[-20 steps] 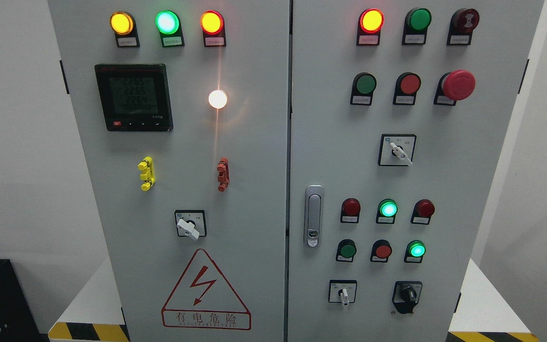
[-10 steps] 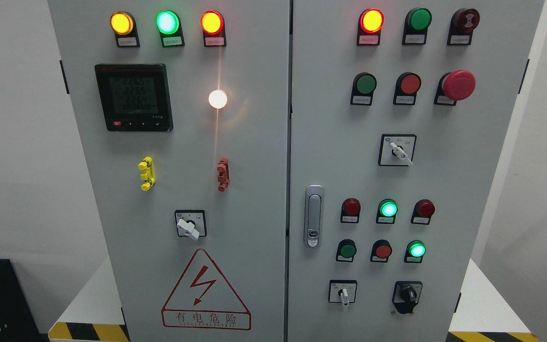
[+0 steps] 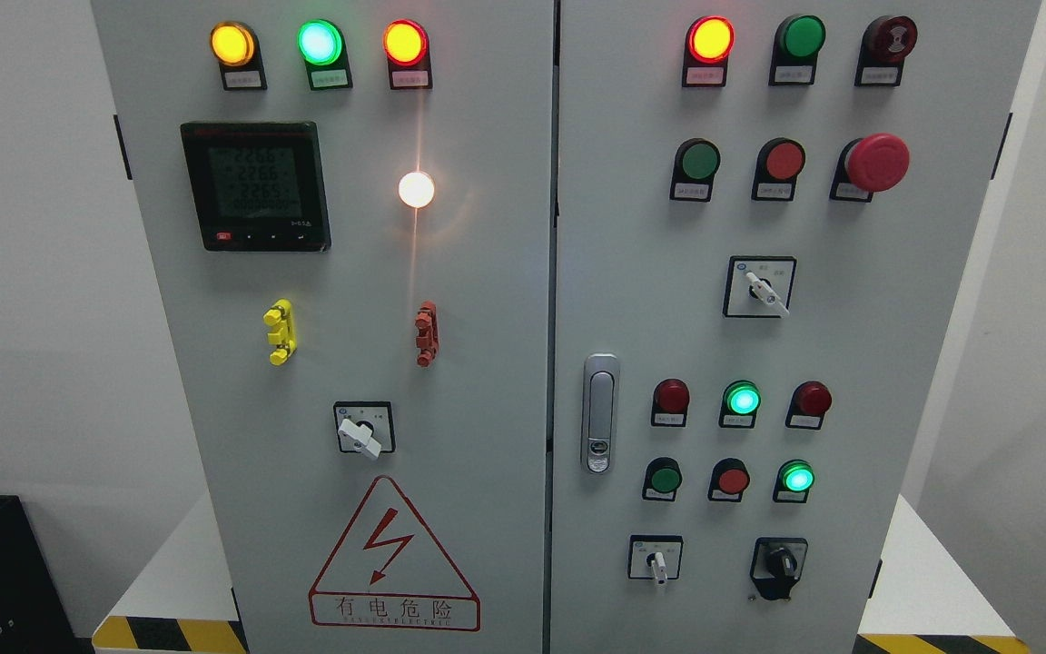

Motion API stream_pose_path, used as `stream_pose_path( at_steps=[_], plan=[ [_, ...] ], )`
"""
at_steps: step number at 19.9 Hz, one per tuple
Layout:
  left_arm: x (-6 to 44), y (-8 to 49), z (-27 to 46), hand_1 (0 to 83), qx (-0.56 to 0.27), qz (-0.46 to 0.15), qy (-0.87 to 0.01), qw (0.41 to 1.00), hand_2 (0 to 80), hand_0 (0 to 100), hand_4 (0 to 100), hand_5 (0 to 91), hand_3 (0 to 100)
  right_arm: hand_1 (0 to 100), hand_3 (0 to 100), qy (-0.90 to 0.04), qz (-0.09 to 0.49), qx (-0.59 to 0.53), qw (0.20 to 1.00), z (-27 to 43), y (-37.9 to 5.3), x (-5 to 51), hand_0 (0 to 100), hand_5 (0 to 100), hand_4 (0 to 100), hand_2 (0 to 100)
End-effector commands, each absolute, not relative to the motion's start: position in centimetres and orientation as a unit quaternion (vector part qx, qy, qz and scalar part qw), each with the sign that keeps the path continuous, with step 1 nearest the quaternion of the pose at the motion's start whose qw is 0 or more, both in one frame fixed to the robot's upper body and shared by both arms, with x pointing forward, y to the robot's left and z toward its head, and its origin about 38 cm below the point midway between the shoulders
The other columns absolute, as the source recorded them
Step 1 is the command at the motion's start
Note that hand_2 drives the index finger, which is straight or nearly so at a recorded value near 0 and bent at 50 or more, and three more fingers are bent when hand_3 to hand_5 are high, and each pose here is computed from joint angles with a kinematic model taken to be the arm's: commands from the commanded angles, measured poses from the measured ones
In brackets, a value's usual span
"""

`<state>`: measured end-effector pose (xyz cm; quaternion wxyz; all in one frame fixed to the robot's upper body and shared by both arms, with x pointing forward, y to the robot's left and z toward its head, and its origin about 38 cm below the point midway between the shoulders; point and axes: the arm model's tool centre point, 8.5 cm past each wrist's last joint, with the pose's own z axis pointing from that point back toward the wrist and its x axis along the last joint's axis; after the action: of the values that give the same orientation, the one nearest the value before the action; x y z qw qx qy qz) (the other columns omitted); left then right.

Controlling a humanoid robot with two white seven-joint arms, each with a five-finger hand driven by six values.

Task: Flip black knob to close circuit

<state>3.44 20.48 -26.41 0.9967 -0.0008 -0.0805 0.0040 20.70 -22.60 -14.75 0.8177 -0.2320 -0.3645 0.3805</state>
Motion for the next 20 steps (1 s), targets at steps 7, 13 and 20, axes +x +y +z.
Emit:
stream_pose_path(
  at_steps=[7,13,20],
  plan=[
    [3.0,20.4,-26.4,55.6,-0.001,0.005,-0.077,0.997,0.0,12,0,0.0,0,0,95,-0.491,0.379,-0.374,0.690,-0.9,-23.9,28.5,0,84,84,87],
    [3.0,20.5,-26.4,55.6,0.000,0.004,-0.077,0.997,0.0,12,0,0.0,0,0,99,-0.503,0.385,-0.409,0.657,3.1,-24.2,30.3,0,90,89,90],
    [3.0,20.5,-26.4,55.6,0.000,0.004,-0.077,0.997,0.0,12,0,0.0,0,0,100,-0.511,0.387,-0.437,0.631,7.5,-24.6,32.1,0,91,91,91]
  ],
)
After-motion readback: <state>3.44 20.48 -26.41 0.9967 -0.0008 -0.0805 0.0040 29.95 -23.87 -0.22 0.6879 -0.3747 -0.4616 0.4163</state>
